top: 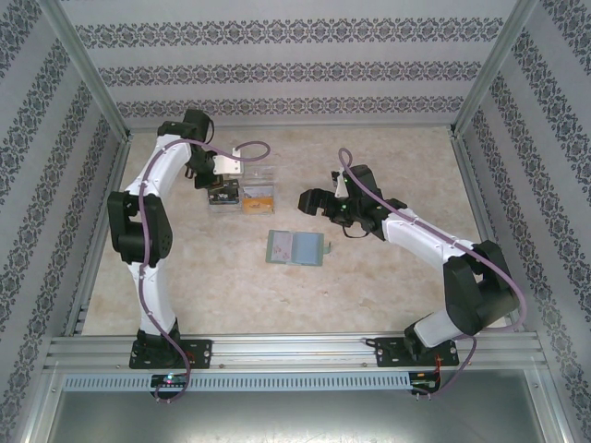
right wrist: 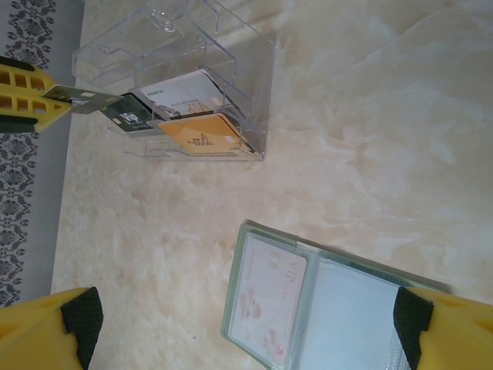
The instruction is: Take the credit cards out of the card holder
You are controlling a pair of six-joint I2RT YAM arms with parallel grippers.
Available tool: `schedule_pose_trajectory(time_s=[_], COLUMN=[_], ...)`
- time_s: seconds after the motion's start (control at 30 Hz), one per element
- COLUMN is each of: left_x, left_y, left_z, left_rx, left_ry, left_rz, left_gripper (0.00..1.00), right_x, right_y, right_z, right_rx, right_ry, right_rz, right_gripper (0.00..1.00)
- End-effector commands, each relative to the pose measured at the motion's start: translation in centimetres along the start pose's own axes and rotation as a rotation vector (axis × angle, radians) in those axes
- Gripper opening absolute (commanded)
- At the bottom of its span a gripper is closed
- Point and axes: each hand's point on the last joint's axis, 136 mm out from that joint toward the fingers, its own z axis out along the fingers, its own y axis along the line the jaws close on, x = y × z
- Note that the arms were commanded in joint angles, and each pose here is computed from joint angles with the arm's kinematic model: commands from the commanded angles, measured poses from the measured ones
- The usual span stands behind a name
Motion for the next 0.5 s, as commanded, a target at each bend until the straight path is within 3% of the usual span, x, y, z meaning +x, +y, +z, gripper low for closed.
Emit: schedule_pose_trajectory(time_s=[0.0,0.47], left_x=[0.9,1.7], left_y=[-1.2,0.3], left_z=[-0.8,1.7], left_rx=[0.029,0.034], left_ry=[0.020,0.055], left_rz=[0.010,-0.009], left_gripper=[0.00,0.00], right_x=[-0.2,0.2], right_y=[0.9,2.0], right_z=[0.1,0.1], right_rx=[-0.010,-0.047], right_ry=[0.001,0.020], right_rz=[-0.002,0.008], right_gripper=[0.98,0.98])
